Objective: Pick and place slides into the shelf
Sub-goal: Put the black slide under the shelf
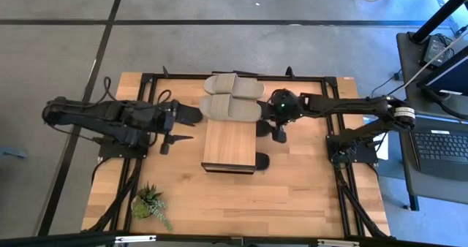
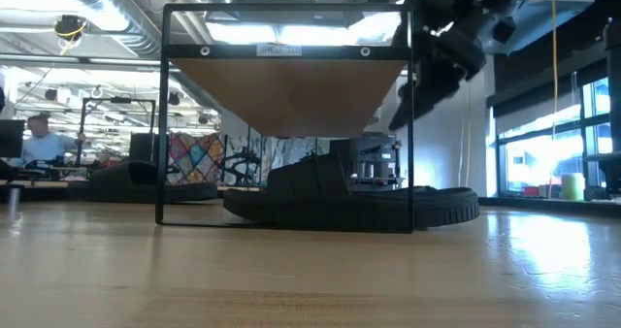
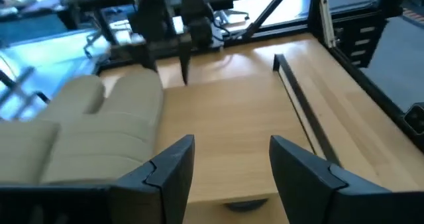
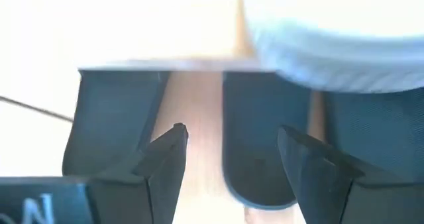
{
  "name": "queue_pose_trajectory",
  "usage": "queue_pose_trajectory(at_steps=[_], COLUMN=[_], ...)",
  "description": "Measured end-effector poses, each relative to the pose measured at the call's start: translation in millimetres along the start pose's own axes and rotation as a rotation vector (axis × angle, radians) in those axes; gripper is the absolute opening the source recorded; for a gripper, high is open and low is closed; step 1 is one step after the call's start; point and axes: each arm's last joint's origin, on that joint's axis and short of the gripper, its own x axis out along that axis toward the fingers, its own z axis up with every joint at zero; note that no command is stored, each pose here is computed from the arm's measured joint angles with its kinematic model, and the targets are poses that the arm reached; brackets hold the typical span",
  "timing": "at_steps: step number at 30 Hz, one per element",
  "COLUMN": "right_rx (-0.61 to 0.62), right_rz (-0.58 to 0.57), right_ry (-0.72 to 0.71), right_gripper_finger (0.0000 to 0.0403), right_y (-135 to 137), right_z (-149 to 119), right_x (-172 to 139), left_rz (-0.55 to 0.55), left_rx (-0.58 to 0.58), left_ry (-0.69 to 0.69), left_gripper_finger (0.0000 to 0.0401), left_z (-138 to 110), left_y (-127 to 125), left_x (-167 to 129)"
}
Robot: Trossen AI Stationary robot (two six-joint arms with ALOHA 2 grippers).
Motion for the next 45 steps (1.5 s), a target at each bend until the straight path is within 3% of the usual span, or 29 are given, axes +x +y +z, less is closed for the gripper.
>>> queue_pose_trajectory(at_steps=[8,17,22,33,45], right_rx=[-0.034,-0.014,0.007,0.023,-0.036], right_rz=[-0.059,-0.069,-0.057,-0.061,-0.108], right_ry=[-0.142,-0.299,-0.371,-0.418,-0.414], right_gripper_finger=[0.0237,0.0237,0.0237,0.0237,0.0237], right_y=[-3.5,-3.0,-2.8,-1.5,-2.5], right_z=[-0.3,-24.2,-44.0,-66.0,-65.9], right_x=[-36.7,-44.7,-36.2,-22.5,-22.6], left_rz=[-0.178,-0.211,-0.096,0.325,0.382], left_rx=[-0.066,-0.160,-0.263,-0.613,-0.703], left_ry=[-0.117,-0.143,-0.108,-0.108,-0.120], left_gripper_finger=[0.0188,0.0188,0.0188,0.0188,0.0188], left_z=[-26.4,-73.3,-89.8,-102.6,-104.2], left_y=[15.7,34.1,51.0,84.5,87.5], left_x=[16.5,35.1,34.3,22.0,20.4])
